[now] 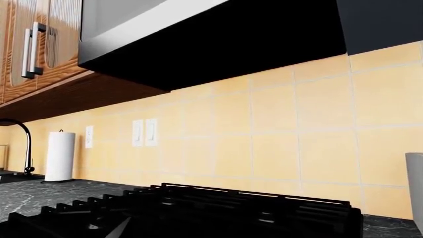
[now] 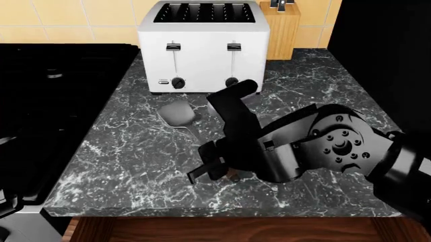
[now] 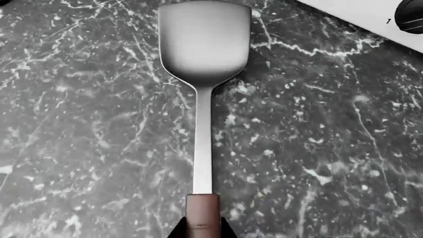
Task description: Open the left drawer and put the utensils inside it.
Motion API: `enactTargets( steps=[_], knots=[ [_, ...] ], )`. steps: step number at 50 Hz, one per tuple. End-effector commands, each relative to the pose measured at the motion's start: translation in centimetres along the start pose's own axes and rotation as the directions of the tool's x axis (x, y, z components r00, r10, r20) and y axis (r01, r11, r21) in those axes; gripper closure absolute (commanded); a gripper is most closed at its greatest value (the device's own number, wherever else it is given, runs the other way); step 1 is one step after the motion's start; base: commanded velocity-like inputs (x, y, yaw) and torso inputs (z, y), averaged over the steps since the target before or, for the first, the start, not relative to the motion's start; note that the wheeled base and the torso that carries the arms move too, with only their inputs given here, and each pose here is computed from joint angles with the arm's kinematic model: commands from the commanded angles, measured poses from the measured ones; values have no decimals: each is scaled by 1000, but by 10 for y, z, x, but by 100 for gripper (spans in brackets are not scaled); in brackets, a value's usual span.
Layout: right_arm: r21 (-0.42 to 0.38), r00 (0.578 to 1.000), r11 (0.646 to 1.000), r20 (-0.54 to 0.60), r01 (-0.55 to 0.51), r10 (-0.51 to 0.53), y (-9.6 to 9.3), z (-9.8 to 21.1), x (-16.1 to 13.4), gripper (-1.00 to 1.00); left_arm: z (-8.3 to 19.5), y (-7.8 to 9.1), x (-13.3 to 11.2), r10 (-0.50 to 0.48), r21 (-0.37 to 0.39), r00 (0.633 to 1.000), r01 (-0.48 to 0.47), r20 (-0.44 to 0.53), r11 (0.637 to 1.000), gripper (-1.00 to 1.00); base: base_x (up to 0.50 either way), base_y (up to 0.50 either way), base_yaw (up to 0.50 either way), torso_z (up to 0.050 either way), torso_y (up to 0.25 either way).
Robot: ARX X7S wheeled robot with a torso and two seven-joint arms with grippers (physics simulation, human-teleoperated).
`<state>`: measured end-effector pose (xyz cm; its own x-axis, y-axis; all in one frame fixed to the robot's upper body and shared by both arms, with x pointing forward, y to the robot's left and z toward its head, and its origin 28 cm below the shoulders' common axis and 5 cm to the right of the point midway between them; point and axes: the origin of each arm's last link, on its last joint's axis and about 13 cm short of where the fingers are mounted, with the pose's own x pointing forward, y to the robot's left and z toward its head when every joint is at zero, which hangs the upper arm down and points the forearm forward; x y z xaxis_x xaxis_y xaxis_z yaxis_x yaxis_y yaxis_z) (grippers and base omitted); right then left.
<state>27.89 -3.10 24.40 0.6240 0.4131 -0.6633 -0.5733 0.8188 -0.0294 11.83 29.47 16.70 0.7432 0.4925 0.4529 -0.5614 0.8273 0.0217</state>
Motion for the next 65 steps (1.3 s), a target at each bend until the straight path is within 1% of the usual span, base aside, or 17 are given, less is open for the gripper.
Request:
enactTargets(
  steps=[1,7,12,18,21,24,30,32,35,38,44,51,56,61,65],
  knots=[
    [-73,1000,997,17,2,-1,-2,3,-11,100,0,0,0,1,1,1000,-1,1,1000,-100,0,0,0,0,0],
    [-92,999,995,41,37,-33,-6,7,-19,100,0,0,0,1,1,1000,-1,1,1000,-100,0,0,0,0,0],
    [-128,993,989,102,69,-56,-5,16,-35,100,0,0,0,0,1,1000,0,1,1000,-100,0,0,0,0,0],
    [-160,988,984,145,83,-60,-4,20,-51,100,0,0,0,0,0,1000,0,1,1000,-100,0,0,0,0,0],
    [-179,986,980,158,86,-58,-5,19,-56,100,0,0,0,0,0,1000,0,1,1000,-100,0,0,0,0,0],
    [-220,985,972,164,86,-50,-6,16,-61,100,0,0,0,1,-1,1000,-1,0,1000,-100,0,0,0,0,0],
    [-278,988,958,148,72,-31,-12,5,-66,100,0,0,-1,-1,-1,1000,1,1,1000,-100,0,0,0,0,0],
    [-297,989,953,144,62,-19,-13,2,-67,100,0,0,0,-1,-1,1000,1,1,1000,-100,0,0,0,0,0],
    [-348,991,937,135,33,15,-15,-1,-69,100,0,0,0,0,-2,1000,0,1,1000,-100,0,0,0,0,0],
    [-380,990,925,131,-2,57,-16,-3,-73,100,0,0,0,0,-1,1000,0,1,1000,-100,0,0,0,0,0],
    [-440,986,897,127,-41,108,-22,-5,-82,100,1,0,0,0,-1,1000,0,1,1000,-100,0,0,0,0,0],
    [-438,974,893,141,-101,179,-29,-5,-87,100,1,-1,0,-2,1,1000,2,1,1000,-100,0,0,0,0,0],
    [-447,955,881,159,-156,250,-33,-5,-93,100,0,-1,0,-4,1,1000,4,1,1000,-100,0,0,0,0,0],
    [-461,941,864,151,-203,302,-34,-9,-96,100,0,-1,0,-5,2,1000,5,1,1000,-100,0,0,0,0,0],
    [-477,936,852,146,-216,319,-34,-10,-98,100,0,-2,0,-6,3,1000,6,0,1000,-100,0,0,0,0,0]
  ],
)
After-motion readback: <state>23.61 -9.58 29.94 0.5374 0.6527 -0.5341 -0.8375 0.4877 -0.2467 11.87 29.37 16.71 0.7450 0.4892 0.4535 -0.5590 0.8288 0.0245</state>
